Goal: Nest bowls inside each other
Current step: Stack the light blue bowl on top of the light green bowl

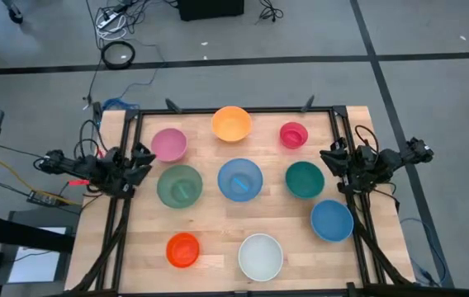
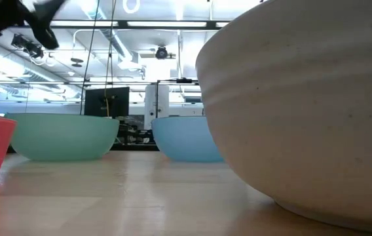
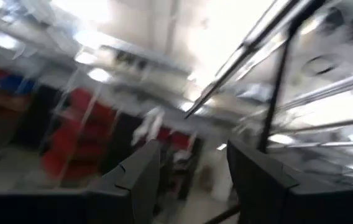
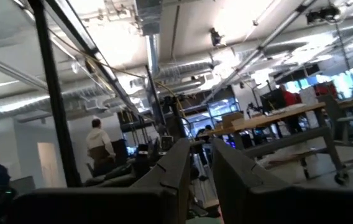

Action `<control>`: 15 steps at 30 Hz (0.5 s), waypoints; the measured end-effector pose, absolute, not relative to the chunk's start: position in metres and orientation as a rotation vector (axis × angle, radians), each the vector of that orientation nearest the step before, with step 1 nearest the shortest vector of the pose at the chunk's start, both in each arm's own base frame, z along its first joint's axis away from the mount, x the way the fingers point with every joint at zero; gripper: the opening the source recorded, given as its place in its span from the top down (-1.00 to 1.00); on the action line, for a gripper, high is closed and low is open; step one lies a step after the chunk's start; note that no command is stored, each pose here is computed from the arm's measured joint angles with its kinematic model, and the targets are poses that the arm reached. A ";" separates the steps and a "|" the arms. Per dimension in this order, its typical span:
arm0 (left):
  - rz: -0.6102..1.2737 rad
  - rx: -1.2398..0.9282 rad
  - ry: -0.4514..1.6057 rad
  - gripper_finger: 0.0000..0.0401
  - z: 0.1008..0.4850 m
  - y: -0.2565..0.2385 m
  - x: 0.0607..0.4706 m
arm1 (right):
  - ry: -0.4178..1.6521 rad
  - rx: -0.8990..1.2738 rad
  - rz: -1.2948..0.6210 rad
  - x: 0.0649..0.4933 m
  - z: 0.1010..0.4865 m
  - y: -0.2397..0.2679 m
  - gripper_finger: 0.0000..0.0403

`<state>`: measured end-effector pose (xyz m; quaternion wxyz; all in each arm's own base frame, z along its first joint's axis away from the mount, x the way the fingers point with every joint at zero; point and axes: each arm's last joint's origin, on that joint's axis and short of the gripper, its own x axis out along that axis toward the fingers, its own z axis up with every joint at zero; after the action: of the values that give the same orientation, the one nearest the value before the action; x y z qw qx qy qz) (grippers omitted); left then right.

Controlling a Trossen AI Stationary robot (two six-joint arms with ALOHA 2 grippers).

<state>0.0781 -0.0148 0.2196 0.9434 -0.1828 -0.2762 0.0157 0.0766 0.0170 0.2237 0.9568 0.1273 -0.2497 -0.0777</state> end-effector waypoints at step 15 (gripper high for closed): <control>0.447 -0.287 0.045 0.03 0.277 -0.023 0.126 | 0.095 0.042 -0.394 0.124 0.270 0.031 0.71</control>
<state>0.1261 -0.0225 0.2769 0.9647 -0.1419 0.0223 0.2209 0.1239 0.0309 0.2697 0.9793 0.0209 0.0470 -0.1955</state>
